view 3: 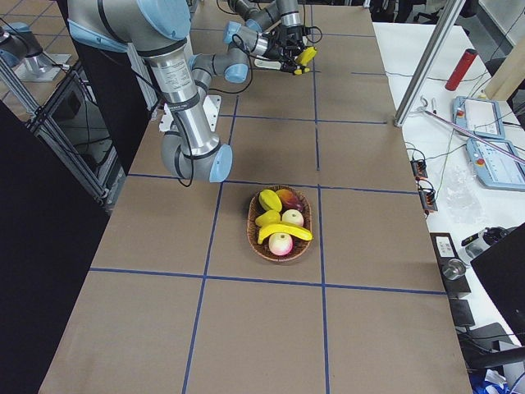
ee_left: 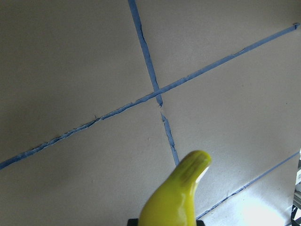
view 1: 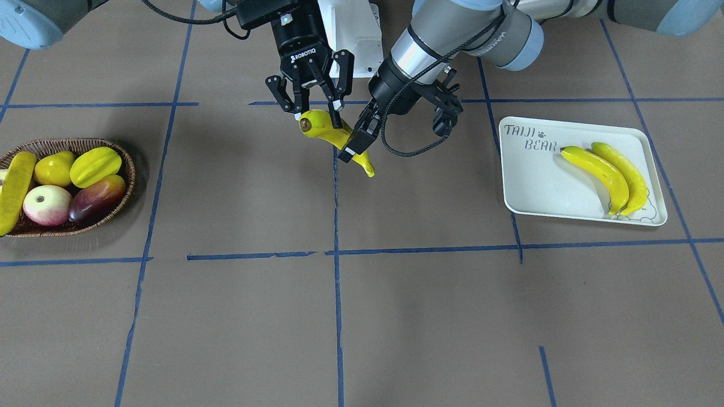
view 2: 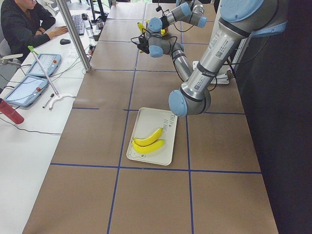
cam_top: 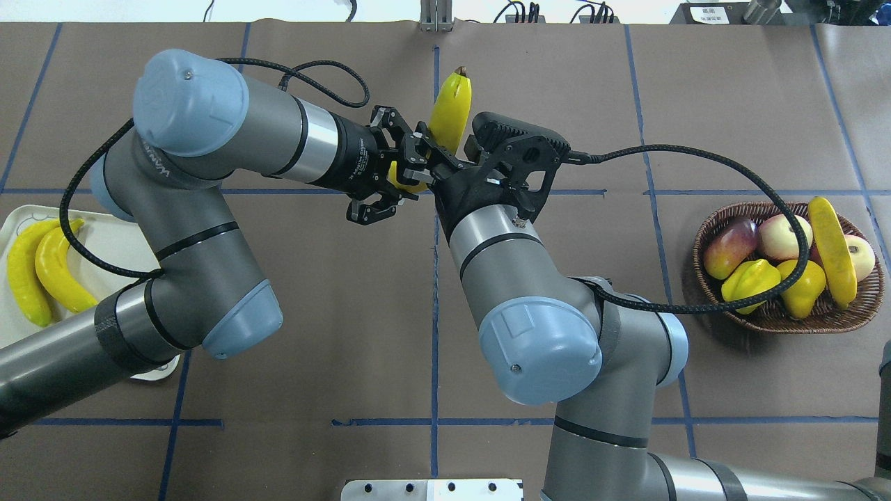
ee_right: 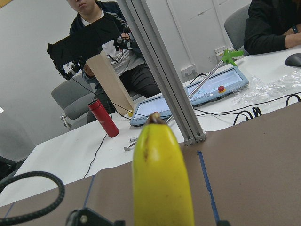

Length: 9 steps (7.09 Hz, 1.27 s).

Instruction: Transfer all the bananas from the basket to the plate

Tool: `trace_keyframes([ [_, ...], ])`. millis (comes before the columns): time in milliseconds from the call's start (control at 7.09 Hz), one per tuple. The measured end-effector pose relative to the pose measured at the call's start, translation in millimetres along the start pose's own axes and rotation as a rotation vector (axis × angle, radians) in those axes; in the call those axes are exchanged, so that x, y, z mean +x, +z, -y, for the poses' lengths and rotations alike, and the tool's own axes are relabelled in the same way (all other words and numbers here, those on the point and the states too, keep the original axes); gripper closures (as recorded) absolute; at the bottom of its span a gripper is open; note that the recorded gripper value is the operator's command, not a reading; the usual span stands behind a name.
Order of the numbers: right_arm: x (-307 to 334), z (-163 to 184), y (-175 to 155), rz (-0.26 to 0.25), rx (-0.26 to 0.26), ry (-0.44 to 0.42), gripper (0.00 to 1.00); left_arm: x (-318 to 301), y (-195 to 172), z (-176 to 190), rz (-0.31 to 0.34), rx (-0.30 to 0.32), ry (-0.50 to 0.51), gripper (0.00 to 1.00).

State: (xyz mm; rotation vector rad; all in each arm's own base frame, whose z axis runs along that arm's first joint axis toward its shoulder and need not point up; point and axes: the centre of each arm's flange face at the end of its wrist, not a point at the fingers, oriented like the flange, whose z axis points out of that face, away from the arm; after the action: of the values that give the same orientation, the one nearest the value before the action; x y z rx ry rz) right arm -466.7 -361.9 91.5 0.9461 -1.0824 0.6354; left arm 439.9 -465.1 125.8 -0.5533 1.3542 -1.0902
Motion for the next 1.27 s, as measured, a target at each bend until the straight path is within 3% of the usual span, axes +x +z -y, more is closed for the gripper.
trace_keyframes([
  [282, 3.3, 13.1, -15.4, 0.030, -0.036, 0.010, 0.00, 0.3, -3.2, 11.7, 0.007, 0.008, 0.048, 1.00],
  [705, 19.0, 30.3, -35.0, 0.060, -0.083, 0.013, 0.00, -12.3, -22.6, 87.1, 0.102, 0.027, 0.285, 1.00],
  [987, 29.8, 51.7, -23.9, 0.057, -0.130, 0.016, 0.00, -41.0, -36.0, 153.0, 0.174, 0.061, 0.502, 1.00],
  [1270, 68.4, 82.6, 0.3, 0.017, -0.235, -0.021, 0.00, -78.7, -76.0, 231.1, 0.254, 0.094, 0.751, 1.00],
])
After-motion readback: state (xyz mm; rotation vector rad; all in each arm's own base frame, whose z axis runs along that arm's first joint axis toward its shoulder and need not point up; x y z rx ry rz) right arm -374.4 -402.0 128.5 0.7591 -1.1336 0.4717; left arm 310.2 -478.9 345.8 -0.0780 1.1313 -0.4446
